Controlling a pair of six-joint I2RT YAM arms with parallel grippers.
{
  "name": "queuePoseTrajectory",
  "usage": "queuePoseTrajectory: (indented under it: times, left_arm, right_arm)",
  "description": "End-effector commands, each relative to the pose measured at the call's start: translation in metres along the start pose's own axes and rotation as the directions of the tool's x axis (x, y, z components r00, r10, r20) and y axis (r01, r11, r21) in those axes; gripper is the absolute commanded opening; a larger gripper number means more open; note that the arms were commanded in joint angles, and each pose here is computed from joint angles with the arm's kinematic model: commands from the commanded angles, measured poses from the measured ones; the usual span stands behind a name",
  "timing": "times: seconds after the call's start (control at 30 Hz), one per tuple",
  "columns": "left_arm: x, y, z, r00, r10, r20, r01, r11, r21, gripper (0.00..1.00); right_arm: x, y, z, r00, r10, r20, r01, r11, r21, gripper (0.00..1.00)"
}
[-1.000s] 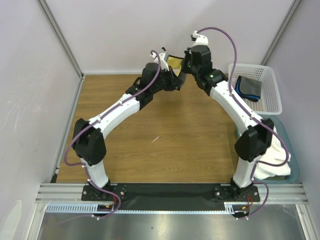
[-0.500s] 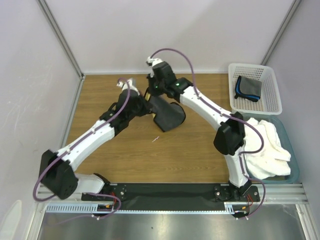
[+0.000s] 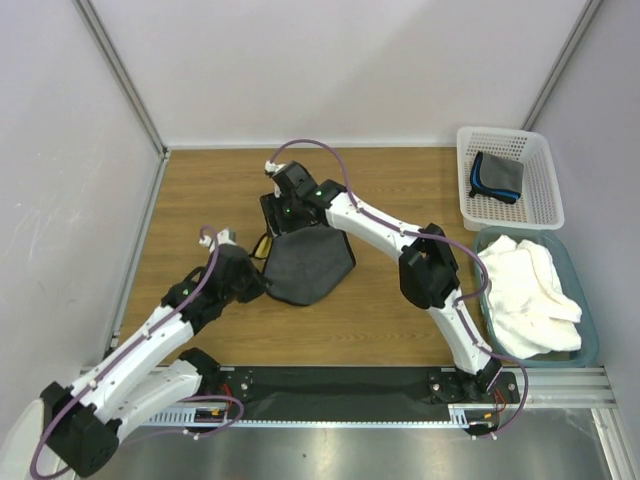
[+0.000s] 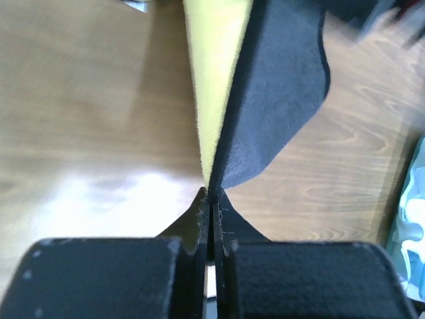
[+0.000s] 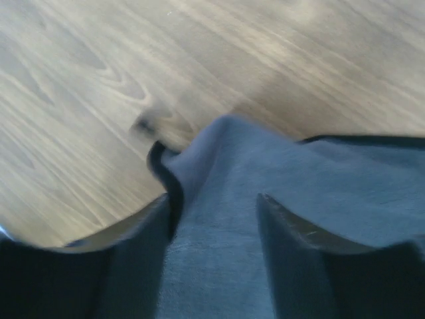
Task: Fold and stack the towels
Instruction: Move the towel to the center of the board, then flatten out the crumpled towel
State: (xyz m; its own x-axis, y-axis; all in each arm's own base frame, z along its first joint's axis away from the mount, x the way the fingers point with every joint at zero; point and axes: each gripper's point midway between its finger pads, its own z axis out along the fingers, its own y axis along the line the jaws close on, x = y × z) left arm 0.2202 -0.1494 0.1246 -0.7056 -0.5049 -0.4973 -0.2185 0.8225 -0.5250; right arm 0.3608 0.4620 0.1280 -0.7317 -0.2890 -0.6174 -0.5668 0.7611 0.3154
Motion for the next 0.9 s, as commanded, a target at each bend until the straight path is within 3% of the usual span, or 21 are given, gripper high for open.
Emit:
queuePoseTrajectory:
  times: [0.0, 0.07, 0.23, 0.27, 0.33, 0.37, 0.43, 0.47, 0.5, 0.87]
  left_arm:
    - [0.034, 0.040, -0.004, 0.995, -0.070, -0.076, 0.062, 0.993, -0.102, 0.00]
    - [0.057, 0.056, 0.002, 0.985, -0.110, -0.134, 0.093, 0.987, -0.132, 0.00]
    - [0.070, 0.077, 0.009, 0.977, -0.150, -0.149, 0.118, 0.971, -0.206, 0.00]
    - [0.072, 0.079, 0.010, 0.977, -0.153, -0.150, 0.119, 0.970, -0.212, 0.00]
    - [0.073, 0.076, 0.011, 0.974, -0.162, -0.155, 0.130, 0.971, -0.199, 0.01]
    - [0.074, 0.078, 0.012, 0.974, -0.166, -0.156, 0.133, 0.970, -0.205, 0.00]
    - [0.073, 0.080, 0.012, 0.973, -0.172, -0.155, 0.135, 0.966, -0.220, 0.00]
    - [0.072, 0.080, 0.012, 0.973, -0.176, -0.153, 0.139, 0.965, -0.223, 0.00]
    - [0.072, 0.081, 0.011, 0.972, -0.179, -0.153, 0.142, 0.963, -0.230, 0.00]
    - [0.060, 0.074, 0.013, 0.975, -0.184, -0.121, 0.157, 0.966, -0.205, 0.01]
  right_arm:
    - [-0.031, -0.002, -0.026, 0.996, 0.021, 0.083, -0.020, 1.000, -0.010, 0.66]
    - [-0.036, -0.010, -0.037, 0.996, 0.043, 0.083, -0.042, 0.999, -0.016, 0.74]
    - [-0.035, -0.047, -0.081, 0.989, 0.125, 0.083, -0.125, 0.992, -0.007, 0.79]
    - [-0.006, -0.066, -0.077, 0.988, 0.153, 0.031, -0.154, 0.988, 0.034, 0.82]
    - [-0.008, -0.089, -0.103, 0.975, 0.207, 0.087, -0.211, 0.976, 0.044, 0.85]
    - [0.027, -0.106, -0.097, 0.969, 0.247, 0.027, -0.249, 0.966, 0.074, 0.88]
    - [0.036, -0.125, -0.107, 0.954, 0.294, 0.058, -0.297, 0.953, 0.054, 0.91]
    - [0.036, -0.127, -0.119, 0.950, 0.300, 0.092, -0.304, 0.952, 0.042, 0.98]
    - [0.057, -0.135, -0.113, 0.946, 0.314, 0.080, -0.319, 0.946, 0.050, 0.99]
    - [0.088, -0.135, -0.087, 0.931, 0.359, 0.068, -0.355, 0.932, -0.070, 0.96]
